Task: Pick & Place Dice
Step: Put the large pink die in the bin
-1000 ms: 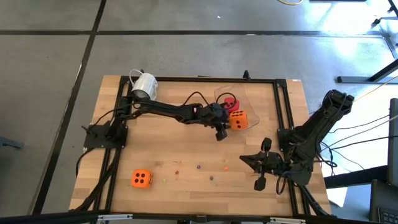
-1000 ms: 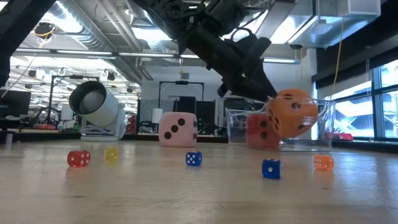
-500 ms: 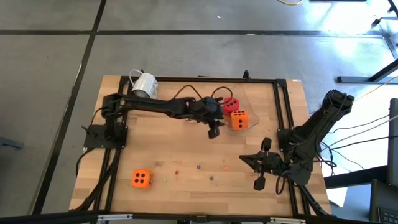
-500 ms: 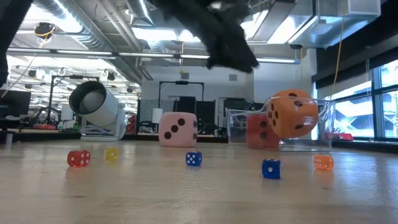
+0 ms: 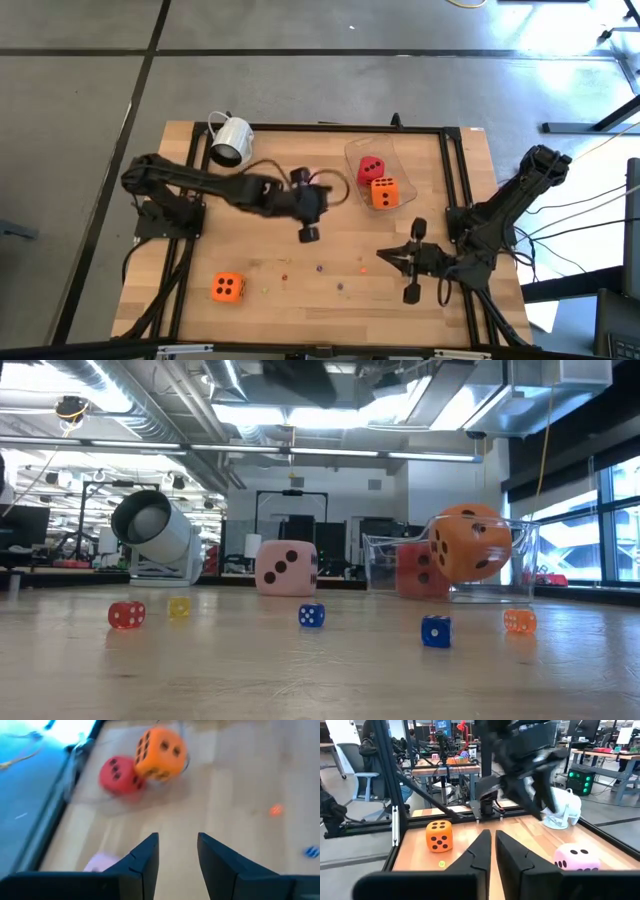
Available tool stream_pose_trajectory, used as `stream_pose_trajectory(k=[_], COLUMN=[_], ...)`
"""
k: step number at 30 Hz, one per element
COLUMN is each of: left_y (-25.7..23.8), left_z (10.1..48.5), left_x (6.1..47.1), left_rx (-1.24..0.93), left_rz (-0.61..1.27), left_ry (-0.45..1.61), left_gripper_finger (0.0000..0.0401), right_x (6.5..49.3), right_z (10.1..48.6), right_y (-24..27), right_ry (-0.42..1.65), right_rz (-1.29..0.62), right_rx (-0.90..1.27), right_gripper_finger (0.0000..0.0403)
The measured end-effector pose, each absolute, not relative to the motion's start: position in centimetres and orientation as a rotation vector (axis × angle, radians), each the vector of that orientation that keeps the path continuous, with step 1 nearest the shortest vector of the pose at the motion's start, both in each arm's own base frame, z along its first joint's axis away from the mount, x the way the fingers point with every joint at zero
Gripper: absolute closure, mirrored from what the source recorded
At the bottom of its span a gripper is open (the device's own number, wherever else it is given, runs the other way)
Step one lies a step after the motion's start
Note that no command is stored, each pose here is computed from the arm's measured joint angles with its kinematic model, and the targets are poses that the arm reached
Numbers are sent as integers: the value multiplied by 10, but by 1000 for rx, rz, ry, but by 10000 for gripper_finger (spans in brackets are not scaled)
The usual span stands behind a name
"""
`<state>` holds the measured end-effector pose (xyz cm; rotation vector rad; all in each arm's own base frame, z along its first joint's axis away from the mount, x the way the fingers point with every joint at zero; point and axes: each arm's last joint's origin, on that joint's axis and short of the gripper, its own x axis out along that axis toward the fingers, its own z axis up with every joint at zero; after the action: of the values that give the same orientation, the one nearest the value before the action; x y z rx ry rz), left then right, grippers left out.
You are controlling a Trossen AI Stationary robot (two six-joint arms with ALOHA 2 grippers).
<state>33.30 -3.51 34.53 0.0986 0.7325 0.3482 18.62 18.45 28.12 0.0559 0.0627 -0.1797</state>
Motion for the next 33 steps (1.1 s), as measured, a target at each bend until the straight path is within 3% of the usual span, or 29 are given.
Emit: stream_pose_trajectory(k=[7,14,23,33], left_y=[-69,-90,-96,-29], left_z=[336,332,328,337], left_x=[310,296,285,284], left_rx=[135,86,107,109], left_rz=[514,524,549,674], left_ry=[803,840,898,999], left_gripper_finger=[272,272,272,272], right_x=[187,191,205,217], right_z=[281,281,281,279], right_y=[184,180,168,151], right_ry=[62,73,75,91], right_rz=[-163,-180,-160,-237], right_rx=[74,-49,59,15], right_gripper_finger=[307,268,276,284])
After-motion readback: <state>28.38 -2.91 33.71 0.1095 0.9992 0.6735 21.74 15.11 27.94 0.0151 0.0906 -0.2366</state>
